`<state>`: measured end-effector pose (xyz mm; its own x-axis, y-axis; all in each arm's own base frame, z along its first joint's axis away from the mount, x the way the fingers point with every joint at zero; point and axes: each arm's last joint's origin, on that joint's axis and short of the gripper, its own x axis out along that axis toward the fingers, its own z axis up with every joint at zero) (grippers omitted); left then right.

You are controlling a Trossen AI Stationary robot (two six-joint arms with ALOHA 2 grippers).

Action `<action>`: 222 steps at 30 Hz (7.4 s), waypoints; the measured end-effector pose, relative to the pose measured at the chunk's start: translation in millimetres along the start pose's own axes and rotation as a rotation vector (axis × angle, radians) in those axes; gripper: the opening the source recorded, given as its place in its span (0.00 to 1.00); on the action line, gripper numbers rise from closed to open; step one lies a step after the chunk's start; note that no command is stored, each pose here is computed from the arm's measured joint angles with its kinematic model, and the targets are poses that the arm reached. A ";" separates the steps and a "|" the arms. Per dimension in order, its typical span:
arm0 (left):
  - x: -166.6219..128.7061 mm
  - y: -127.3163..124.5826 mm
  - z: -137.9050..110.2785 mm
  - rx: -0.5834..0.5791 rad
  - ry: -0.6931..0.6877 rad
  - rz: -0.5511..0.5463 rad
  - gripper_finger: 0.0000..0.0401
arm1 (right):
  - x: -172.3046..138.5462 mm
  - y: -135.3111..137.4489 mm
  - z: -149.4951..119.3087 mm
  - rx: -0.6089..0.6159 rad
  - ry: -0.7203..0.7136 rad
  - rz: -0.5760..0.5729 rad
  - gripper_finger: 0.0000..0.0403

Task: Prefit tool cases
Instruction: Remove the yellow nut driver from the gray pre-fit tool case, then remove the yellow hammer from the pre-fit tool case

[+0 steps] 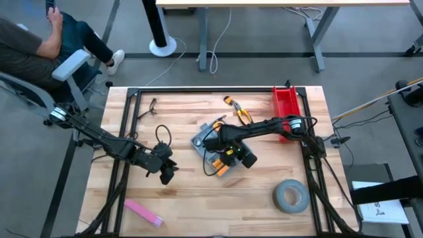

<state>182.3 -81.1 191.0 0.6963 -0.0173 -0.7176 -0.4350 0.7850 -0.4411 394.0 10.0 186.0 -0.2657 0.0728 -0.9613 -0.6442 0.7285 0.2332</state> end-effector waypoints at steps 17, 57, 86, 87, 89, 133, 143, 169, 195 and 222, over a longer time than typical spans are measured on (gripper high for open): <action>-3.3 -4.0 4.9 0.019 -0.066 -0.036 0.34 | -48.5 -32.7 -54.6 0.277 -0.200 -0.088 0.06; -10.7 -8.1 10.6 0.054 -0.188 -0.051 0.34 | -17.3 -134.9 -139.8 0.842 -0.402 -0.084 0.07; -13.0 -8.5 11.5 0.049 -0.192 -0.065 0.34 | -18.5 -159.7 -143.7 0.883 -0.357 -0.417 0.05; -13.4 -8.5 11.7 0.049 -0.193 -0.066 0.34 | -18.5 -159.7 -143.7 0.873 -0.355 -0.418 0.05; -14.2 -8.5 12.0 0.050 -0.195 -0.069 0.34 | -18.7 -159.6 -142.4 0.849 -0.373 -0.407 0.06; -16.5 -8.7 12.4 0.082 -0.203 -0.075 0.34 | -44.2 -203.0 -103.9 0.834 -0.479 -0.330 0.08; -16.6 -8.8 12.5 0.077 -0.203 -0.077 0.34 | -43.4 -198.9 -101.5 0.831 -0.469 -0.296 0.25; -17.3 -9.9 11.1 0.081 -0.200 -0.085 0.34 | -52.0 -138.3 -28.8 0.605 -0.424 -0.175 0.34; -43.7 -19.0 -0.1 0.119 -0.239 -0.199 0.34 | -31.3 -85.0 52.5 0.475 -0.425 -0.204 0.27; -46.2 -17.7 -3.1 0.131 -0.216 -0.201 0.34 | -7.4 -53.8 85.2 0.343 -0.399 -0.170 0.28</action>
<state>156.0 -96.1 230.4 0.8718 -0.0595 -0.4862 -0.2091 0.8524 -0.4793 491.6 28.3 168.0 0.1571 0.1390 -0.9777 -0.3659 0.9278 0.0731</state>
